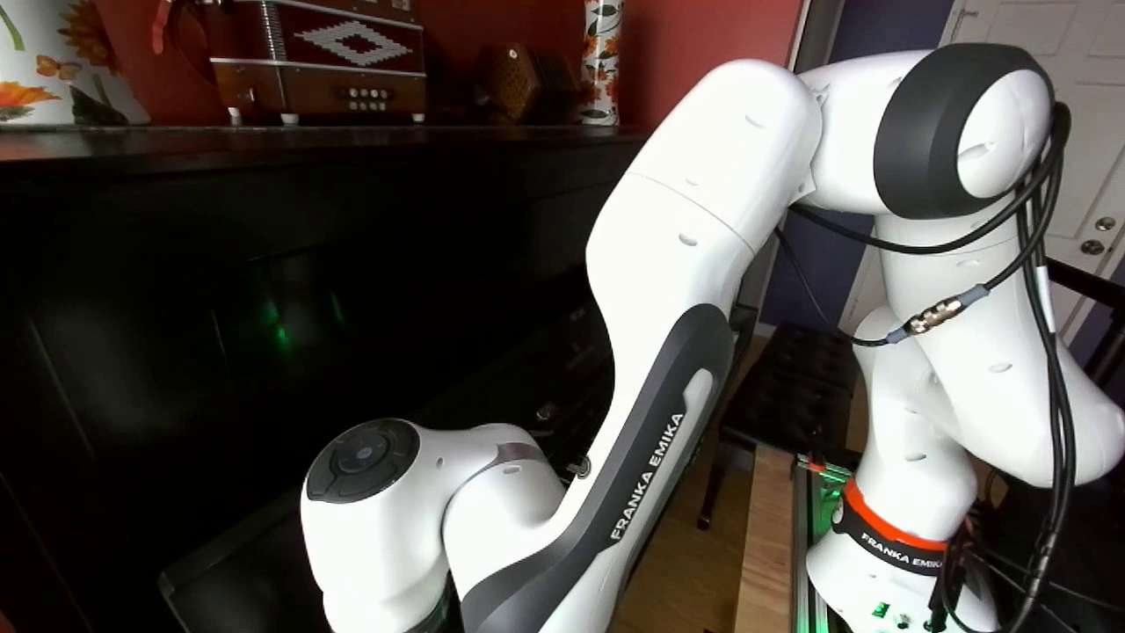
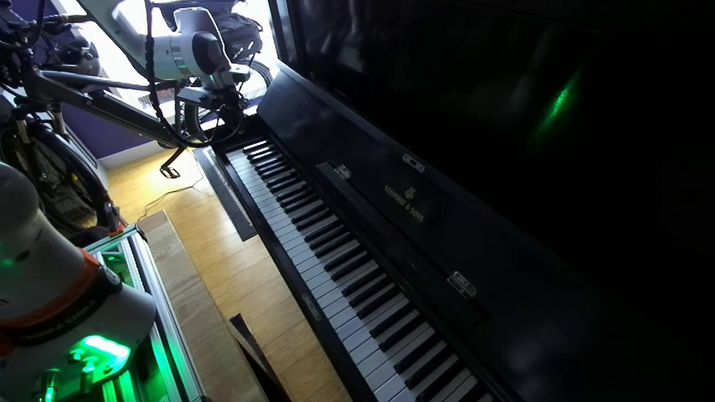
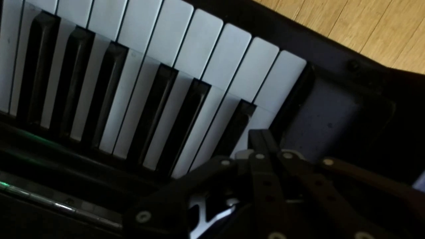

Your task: Push down on the first black piano key

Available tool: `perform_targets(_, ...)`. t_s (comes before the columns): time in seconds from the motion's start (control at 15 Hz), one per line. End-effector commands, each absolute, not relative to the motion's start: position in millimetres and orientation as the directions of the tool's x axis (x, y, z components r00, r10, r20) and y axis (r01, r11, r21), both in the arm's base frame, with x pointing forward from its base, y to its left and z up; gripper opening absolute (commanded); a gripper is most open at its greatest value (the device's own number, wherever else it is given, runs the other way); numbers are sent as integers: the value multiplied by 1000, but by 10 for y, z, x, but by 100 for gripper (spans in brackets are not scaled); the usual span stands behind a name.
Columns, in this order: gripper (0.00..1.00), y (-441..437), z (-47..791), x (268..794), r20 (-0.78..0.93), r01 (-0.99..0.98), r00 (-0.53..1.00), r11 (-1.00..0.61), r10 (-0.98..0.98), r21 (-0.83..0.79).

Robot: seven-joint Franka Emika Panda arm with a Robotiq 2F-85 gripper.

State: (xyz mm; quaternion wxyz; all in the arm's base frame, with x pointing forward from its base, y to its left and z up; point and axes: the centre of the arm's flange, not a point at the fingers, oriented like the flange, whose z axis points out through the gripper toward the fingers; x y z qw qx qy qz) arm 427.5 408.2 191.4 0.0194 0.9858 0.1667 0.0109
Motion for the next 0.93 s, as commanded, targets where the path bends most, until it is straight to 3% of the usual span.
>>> perform_targets(0.0,0,4124,1800,4308,31,320,946,-946,321,43)
perform_targets(0.87,0,4040,1674,4418,67,303,950,-952,306,54)
